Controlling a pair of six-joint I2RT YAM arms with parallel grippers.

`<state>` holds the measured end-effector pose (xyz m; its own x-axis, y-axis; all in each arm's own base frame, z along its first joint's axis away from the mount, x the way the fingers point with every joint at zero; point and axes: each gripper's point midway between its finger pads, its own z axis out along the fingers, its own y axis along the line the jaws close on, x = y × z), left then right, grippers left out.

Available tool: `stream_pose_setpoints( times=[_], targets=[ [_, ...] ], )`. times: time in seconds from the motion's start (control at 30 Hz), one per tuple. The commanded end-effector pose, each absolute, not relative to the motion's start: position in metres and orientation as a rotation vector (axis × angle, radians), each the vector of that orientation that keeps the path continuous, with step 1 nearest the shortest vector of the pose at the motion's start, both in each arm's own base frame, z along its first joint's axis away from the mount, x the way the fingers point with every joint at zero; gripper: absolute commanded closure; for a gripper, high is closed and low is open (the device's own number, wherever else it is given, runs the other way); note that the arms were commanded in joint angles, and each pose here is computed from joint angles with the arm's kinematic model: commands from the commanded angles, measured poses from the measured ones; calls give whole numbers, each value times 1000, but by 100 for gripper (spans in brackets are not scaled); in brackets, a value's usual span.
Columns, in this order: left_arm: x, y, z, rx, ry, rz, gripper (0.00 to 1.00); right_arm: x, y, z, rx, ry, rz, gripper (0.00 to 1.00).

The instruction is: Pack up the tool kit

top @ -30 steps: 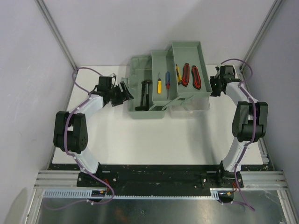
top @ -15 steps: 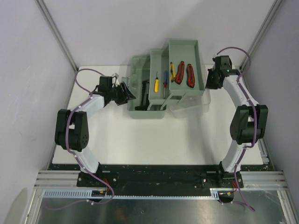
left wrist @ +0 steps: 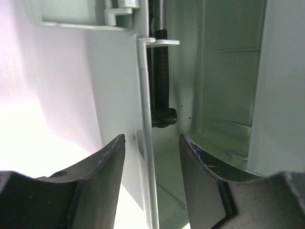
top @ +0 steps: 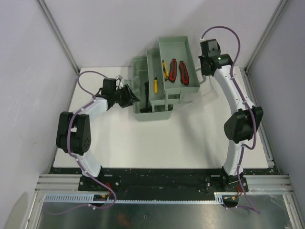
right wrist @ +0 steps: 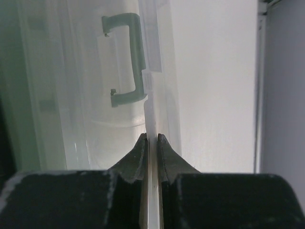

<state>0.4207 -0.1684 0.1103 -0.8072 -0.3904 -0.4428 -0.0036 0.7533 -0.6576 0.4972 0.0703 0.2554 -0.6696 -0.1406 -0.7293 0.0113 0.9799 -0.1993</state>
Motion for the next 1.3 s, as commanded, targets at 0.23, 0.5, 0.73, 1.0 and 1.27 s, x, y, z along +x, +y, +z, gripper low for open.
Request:
stream_pose_setpoints(
  times=[0.23,0.5,0.73,1.0,1.27],
  targets=[
    [429,-144,186,-347,2144,-744,38,510,128,352,-167,1972,-422,97],
    [418,-106,158,-575,2192,-533,36,504,156,367,-229,1842,-600,96],
    [399,-103,111,-679,2299,-505,36,496,202,365,-291,1692,-772,94],
    [395,-119,83,-739,2393,-589,36,471,268,352,-353,1457,-1000,85],
    [399,-124,74,-803,2420,-652,35,459,298,324,-383,1394,-1064,72]
  ],
)
